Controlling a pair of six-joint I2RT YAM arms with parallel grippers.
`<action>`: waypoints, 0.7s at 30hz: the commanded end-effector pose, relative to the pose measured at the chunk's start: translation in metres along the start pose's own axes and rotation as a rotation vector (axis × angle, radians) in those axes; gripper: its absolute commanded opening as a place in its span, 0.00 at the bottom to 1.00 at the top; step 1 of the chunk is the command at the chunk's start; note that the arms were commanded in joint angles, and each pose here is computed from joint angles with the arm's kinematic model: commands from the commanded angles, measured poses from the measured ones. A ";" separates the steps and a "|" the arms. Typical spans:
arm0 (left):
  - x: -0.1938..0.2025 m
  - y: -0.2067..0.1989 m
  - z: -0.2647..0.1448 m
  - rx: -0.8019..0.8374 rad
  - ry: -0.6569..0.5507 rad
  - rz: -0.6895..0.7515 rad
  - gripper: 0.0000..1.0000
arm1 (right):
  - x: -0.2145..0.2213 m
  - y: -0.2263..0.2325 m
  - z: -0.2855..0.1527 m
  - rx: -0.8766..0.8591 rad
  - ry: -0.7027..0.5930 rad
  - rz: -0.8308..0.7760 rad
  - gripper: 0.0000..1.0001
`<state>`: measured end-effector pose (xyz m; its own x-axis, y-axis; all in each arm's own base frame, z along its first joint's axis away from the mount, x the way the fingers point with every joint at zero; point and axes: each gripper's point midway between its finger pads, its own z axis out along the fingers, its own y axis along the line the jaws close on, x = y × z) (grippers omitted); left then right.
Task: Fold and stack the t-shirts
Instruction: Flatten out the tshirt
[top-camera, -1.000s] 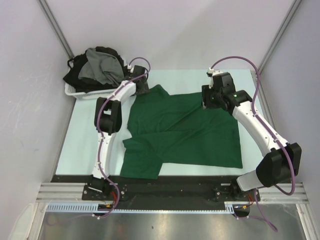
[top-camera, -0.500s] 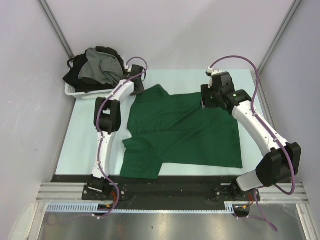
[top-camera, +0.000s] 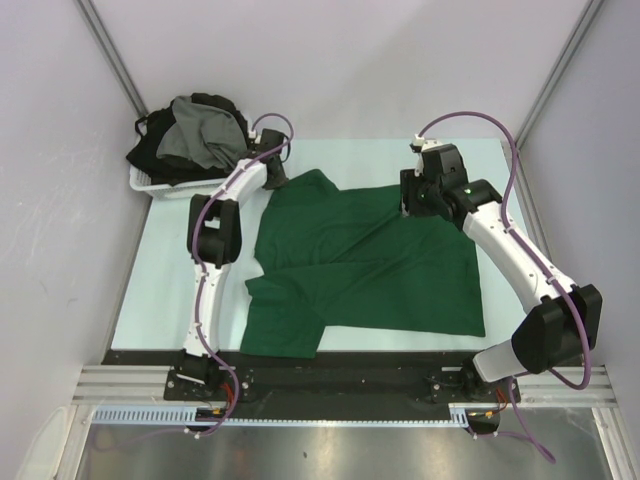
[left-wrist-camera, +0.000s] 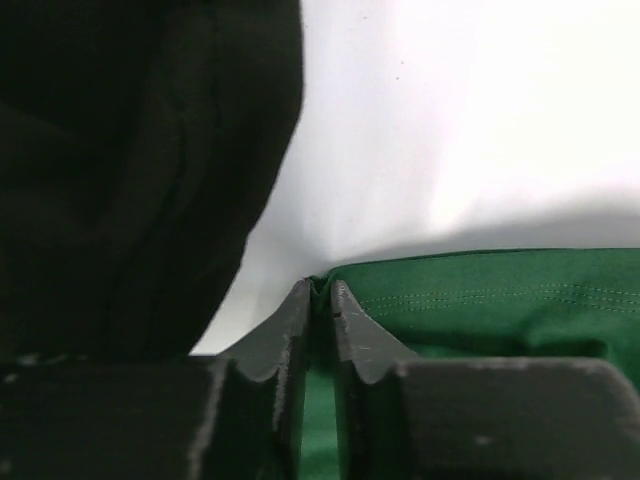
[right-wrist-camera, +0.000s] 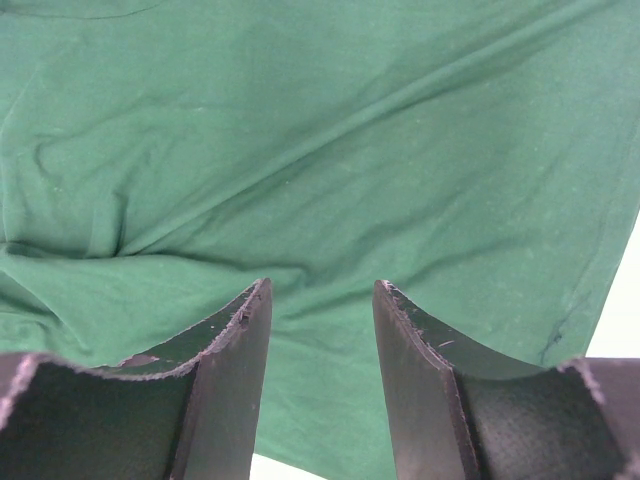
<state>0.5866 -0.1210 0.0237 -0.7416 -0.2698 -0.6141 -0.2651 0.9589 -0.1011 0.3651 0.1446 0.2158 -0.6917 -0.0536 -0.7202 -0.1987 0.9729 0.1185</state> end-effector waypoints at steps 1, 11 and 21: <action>0.001 -0.006 0.008 0.043 0.020 0.008 0.13 | -0.017 0.005 -0.004 -0.007 -0.057 0.012 0.50; -0.021 -0.016 0.008 0.062 -0.037 -0.004 0.00 | 0.001 0.022 0.003 -0.061 -0.003 0.017 0.49; -0.061 -0.040 0.000 0.166 -0.151 0.004 0.00 | 0.024 0.043 0.009 -0.094 0.055 0.000 0.48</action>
<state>0.6147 -0.1339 0.0288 -0.7135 -0.2657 -0.6483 -0.2185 0.9635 -0.1544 0.3441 0.1816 0.1970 -0.7304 -0.0845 -0.6778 -0.2637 0.9502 0.1658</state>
